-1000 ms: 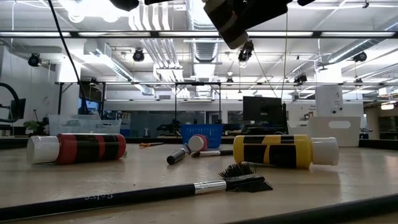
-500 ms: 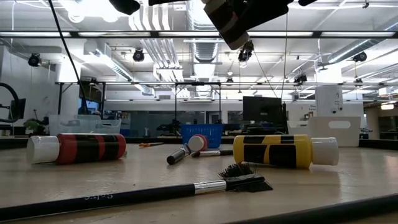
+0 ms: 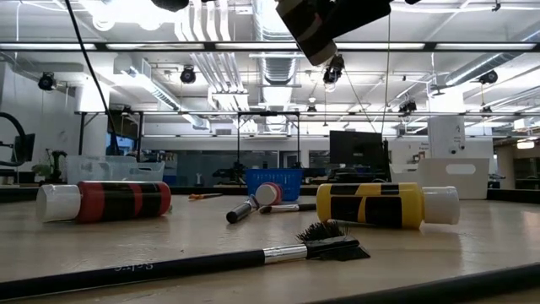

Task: Pick & Place Paint Supplies
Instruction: Put the gray paint bottle into the blue bin

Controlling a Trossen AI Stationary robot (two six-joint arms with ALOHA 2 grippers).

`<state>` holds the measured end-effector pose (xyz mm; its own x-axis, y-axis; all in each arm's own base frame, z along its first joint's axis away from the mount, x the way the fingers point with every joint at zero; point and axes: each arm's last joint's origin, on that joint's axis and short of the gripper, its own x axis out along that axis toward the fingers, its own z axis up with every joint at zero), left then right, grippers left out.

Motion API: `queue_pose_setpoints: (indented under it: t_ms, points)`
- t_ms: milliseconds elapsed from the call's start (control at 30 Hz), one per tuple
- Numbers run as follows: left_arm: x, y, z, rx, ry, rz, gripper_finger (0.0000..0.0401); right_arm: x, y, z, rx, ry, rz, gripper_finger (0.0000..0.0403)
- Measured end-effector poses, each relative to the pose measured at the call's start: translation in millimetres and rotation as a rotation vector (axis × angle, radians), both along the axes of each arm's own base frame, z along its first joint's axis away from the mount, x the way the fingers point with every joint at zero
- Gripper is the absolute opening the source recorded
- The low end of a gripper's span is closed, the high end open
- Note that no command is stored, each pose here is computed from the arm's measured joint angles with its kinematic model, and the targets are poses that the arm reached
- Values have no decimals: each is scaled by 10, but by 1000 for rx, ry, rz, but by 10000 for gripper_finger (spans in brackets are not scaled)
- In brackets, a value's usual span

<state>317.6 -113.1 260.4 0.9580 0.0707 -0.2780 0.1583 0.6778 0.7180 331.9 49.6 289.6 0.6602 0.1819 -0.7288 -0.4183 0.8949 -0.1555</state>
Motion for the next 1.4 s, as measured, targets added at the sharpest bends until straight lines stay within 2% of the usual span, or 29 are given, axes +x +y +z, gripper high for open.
queue_pose_setpoints:
  t_ms: [600,900,1067,1200,1400]
  points:
    - [-6,1,13,-32,1,0,121,5,3,32,44,2,-10,164]
    - [-17,12,-26,-22,39,19,121,2,7,82,54,8,-37,271]
    - [-92,83,-27,-23,87,138,121,-85,48,138,78,78,-67,310]
    - [-174,226,25,-92,103,278,121,-172,121,133,132,136,-120,319]
    - [-200,788,110,-255,93,512,121,-262,301,16,156,192,-157,320]
